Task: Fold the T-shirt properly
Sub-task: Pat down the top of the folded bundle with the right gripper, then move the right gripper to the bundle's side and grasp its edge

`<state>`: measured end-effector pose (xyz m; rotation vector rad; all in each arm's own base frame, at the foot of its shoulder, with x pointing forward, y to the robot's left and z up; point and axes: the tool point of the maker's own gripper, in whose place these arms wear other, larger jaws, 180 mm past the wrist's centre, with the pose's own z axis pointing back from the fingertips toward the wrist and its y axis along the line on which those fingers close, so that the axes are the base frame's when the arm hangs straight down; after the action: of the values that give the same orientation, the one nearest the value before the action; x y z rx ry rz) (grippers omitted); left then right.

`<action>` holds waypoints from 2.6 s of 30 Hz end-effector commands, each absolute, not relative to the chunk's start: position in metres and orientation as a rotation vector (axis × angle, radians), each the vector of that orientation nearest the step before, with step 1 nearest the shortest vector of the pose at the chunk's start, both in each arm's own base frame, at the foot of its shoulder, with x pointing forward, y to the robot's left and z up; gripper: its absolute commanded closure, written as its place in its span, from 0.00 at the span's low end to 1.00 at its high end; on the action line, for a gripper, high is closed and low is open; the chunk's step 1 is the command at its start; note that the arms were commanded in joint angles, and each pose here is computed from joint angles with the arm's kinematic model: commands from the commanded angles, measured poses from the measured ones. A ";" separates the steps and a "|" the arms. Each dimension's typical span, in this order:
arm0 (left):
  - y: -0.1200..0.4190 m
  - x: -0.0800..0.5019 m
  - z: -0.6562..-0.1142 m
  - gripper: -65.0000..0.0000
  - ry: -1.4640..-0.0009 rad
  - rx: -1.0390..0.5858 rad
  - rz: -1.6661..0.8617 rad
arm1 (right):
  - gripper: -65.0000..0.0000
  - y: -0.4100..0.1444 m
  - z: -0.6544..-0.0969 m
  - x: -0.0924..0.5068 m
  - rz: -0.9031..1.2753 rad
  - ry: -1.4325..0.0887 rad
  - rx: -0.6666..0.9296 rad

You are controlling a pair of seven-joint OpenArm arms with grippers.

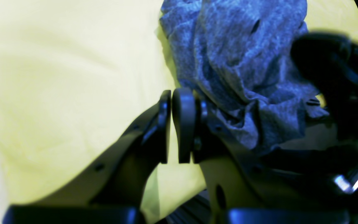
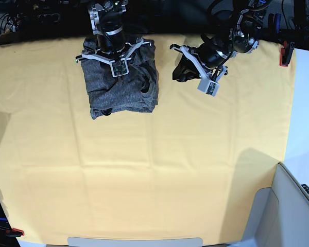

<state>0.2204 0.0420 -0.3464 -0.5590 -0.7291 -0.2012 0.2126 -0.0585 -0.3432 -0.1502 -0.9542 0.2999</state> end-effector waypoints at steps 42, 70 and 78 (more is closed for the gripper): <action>0.043 0.212 -0.352 0.90 -0.713 -0.565 -0.191 | 0.41 -0.146 -0.298 0.289 0.203 -1.029 0.123; 0.048 0.207 -0.375 0.87 -0.656 -0.548 -0.163 | 0.20 -0.165 -0.343 0.307 -0.040 -0.823 0.725; 0.048 0.207 -0.375 0.87 -0.655 -0.548 -0.162 | 0.20 -0.160 -0.327 0.313 -0.058 -0.869 0.803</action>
<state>0.2023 0.0498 -0.3834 -0.5326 -0.6226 -0.1560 0.3032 -0.1574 -0.3450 0.7897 -0.8056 -0.0762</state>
